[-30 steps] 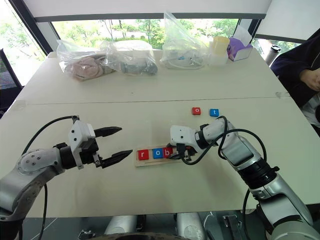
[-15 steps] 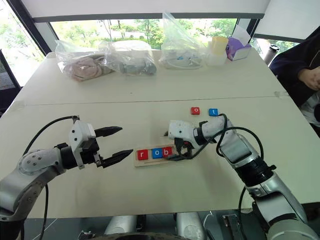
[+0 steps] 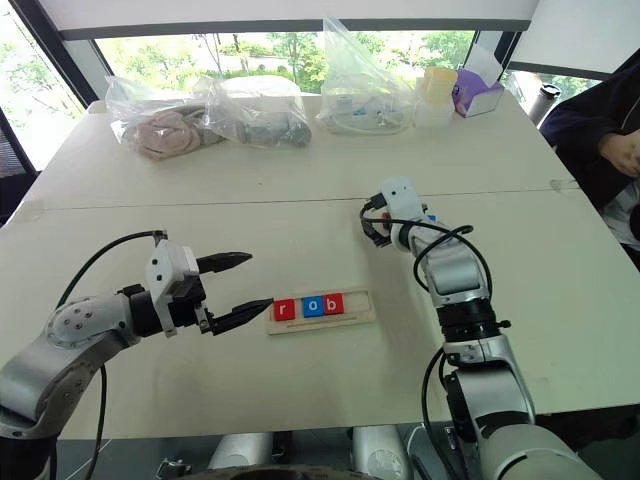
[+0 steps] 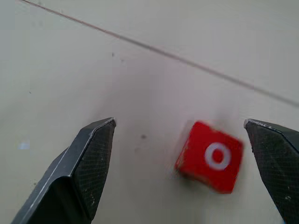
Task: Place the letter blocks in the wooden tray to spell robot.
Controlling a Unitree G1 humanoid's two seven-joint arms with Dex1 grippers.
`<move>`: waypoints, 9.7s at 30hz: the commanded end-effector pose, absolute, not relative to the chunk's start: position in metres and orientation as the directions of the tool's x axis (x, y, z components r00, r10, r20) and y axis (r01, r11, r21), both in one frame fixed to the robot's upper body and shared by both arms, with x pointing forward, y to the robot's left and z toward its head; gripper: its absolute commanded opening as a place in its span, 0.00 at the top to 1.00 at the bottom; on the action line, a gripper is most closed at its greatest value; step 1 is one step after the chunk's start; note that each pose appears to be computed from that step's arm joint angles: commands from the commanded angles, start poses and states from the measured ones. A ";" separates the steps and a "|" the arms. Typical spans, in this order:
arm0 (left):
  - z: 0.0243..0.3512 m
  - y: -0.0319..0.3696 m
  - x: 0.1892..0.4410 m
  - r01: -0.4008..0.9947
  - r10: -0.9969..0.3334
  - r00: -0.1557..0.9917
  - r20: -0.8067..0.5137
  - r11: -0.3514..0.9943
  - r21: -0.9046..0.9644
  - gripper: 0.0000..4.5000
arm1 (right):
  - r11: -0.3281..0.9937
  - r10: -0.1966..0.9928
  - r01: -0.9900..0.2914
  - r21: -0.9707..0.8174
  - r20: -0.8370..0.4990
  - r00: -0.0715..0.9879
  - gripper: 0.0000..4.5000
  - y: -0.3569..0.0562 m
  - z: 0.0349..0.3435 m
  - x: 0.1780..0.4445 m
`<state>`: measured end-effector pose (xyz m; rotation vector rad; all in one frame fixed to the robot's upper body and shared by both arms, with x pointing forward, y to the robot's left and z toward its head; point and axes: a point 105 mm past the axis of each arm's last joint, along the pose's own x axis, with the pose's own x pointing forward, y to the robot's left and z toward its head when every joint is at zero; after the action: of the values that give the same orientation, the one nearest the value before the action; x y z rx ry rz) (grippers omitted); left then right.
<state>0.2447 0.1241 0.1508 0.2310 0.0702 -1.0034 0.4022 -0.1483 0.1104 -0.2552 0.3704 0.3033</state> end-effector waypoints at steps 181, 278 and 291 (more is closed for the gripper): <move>0.172 0.120 0.215 0.938 -0.942 0.315 -0.118 0.291 0.188 0.00 | -0.113 0.766 -0.955 -0.276 -0.636 0.093 0.74 -0.118 0.107 0.296; 0.174 0.112 0.223 0.924 -0.936 0.344 -0.078 0.322 0.206 0.00 | 0.233 0.757 -0.876 -0.423 -0.487 0.436 0.01 -0.154 0.161 0.344; 0.172 0.102 0.228 0.940 -0.954 0.292 -0.061 0.275 0.204 0.00 | 0.935 0.132 -0.218 -0.280 -0.295 0.946 0.01 -0.223 0.169 0.400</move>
<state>0.2280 0.1041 0.1661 0.1947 -0.0414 -1.2617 0.3995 -0.2194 0.1513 -0.3360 0.3226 0.2552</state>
